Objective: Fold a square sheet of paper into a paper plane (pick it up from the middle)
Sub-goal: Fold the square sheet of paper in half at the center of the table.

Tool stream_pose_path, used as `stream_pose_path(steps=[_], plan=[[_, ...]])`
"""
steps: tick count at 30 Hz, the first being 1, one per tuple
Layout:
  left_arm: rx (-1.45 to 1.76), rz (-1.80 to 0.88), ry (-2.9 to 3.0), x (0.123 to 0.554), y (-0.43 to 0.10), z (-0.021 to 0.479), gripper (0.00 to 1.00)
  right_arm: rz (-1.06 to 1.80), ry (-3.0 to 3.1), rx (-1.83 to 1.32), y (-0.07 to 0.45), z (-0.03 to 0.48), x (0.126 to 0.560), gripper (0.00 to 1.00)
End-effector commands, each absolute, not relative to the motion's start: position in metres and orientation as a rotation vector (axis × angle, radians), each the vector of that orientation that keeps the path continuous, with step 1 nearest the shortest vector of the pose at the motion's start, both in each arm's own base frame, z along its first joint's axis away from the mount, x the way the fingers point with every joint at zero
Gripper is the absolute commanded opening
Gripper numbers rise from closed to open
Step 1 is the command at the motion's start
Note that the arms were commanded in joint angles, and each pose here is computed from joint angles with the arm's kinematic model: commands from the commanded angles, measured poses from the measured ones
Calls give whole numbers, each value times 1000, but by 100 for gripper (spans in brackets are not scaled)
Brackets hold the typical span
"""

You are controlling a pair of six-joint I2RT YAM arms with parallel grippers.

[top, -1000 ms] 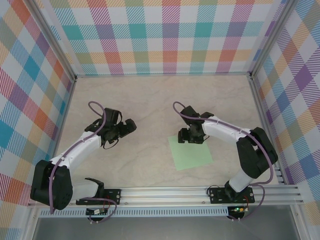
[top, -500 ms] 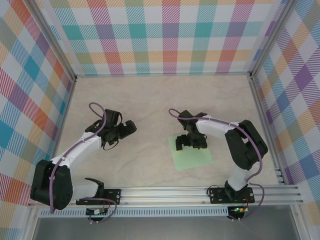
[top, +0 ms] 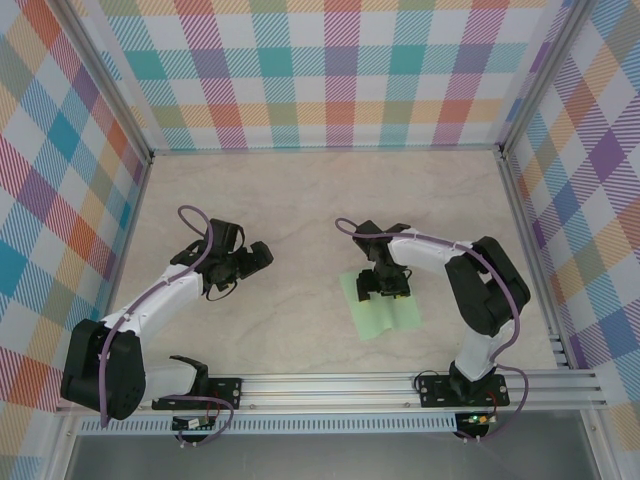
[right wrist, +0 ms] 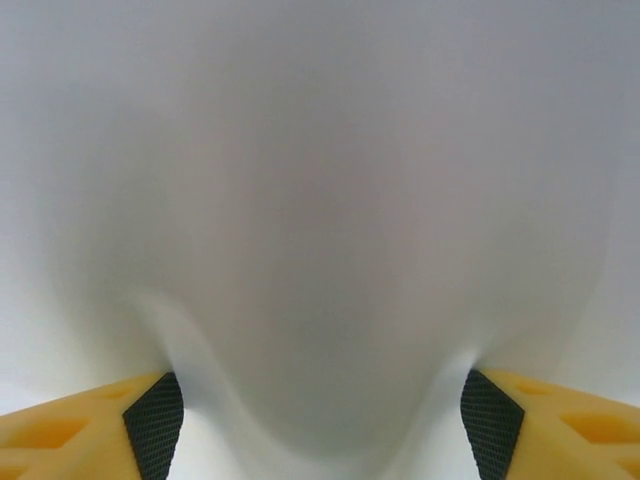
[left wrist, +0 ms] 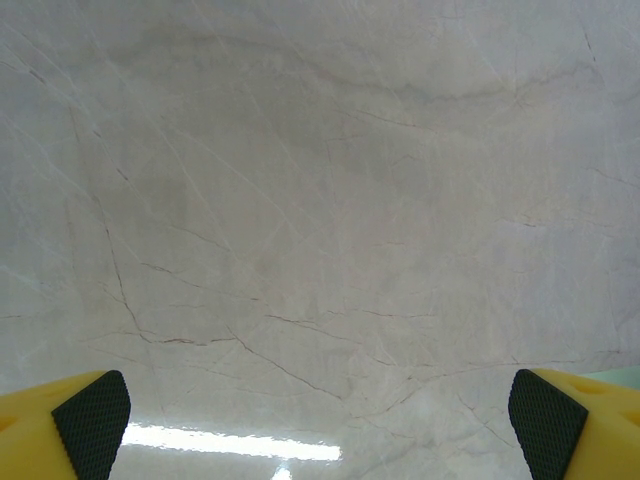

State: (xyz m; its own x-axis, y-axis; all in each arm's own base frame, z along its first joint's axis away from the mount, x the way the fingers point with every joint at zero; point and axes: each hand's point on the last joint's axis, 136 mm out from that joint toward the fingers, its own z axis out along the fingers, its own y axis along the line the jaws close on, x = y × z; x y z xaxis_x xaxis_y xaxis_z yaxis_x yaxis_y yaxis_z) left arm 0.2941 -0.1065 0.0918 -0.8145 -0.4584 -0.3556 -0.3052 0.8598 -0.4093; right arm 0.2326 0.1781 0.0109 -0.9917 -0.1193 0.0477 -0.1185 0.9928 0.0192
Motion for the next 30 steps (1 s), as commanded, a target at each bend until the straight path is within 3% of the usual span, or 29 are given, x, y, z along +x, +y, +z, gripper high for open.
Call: stream_pose_path(steps=[1,7,10,14,20,25,30], plan=[[-543,-448,2609,288,-107,86,100,-55,-3101,155,178,-5,232,71],[-551,-465,2610,287,-109,85,100,-240,-3213,126,192,29,245,40],[-522,-480,2614,287,-112,88,100,-246,-3243,93,193,39,251,29],[-491,-491,2597,291,-114,92,100,-378,-3277,37,204,61,258,26],[-427,-618,2557,298,-131,101,100,-1008,-3147,-7,267,112,260,24],[-391,-781,2519,302,-152,107,98,-1350,-3033,-35,306,133,275,26],[-357,-869,2512,301,-175,106,95,-1247,-3087,-80,308,104,294,28]])
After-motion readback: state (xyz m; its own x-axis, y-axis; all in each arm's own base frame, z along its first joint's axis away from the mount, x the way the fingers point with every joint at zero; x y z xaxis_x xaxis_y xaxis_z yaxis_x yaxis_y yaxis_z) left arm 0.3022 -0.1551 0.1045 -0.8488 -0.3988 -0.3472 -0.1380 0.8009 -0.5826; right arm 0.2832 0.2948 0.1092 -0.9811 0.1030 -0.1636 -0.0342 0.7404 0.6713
